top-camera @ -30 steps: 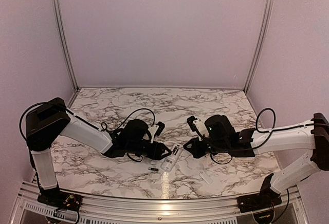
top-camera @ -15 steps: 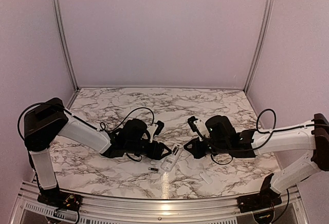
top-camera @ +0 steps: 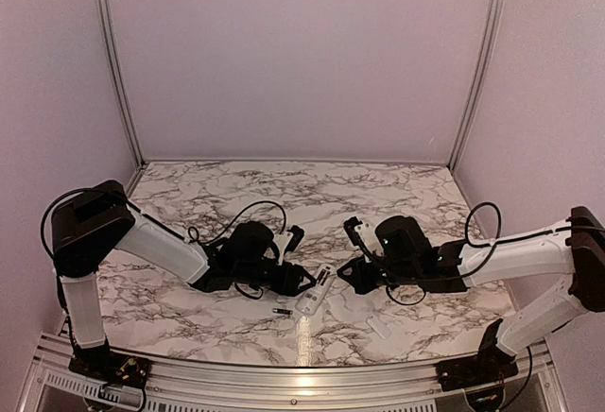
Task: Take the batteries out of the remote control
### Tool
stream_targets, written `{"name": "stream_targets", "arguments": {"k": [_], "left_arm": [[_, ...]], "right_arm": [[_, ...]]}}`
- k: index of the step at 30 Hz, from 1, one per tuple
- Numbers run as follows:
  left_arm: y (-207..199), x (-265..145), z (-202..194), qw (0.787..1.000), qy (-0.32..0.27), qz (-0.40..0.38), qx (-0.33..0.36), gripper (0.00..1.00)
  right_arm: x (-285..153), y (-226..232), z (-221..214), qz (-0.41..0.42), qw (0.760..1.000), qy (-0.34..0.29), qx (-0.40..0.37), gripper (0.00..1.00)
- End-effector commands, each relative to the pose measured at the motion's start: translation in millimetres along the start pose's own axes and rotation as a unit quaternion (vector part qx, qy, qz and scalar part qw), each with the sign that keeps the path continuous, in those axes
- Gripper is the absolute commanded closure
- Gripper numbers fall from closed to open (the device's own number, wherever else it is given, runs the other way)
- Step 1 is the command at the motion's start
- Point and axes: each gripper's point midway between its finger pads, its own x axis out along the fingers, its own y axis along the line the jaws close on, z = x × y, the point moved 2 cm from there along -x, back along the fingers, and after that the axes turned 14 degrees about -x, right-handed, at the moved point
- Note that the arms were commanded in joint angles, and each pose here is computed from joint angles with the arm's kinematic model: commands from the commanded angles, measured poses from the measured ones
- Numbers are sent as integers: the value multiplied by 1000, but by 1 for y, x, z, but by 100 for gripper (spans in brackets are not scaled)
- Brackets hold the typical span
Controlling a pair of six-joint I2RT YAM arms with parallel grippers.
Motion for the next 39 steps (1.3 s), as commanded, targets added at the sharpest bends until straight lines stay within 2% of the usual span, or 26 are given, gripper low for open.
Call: {"name": "stream_targets", "arguments": {"k": [1, 39], "left_arm": [[-8, 7, 5, 1000, -6, -18, 8, 50], [-4, 21, 2, 1000, 1, -29, 6, 55]], "right_arm": [[0, -10, 1, -24, 1000, -9, 10, 100], [19, -10, -13, -18, 1000, -2, 6, 100]]}}
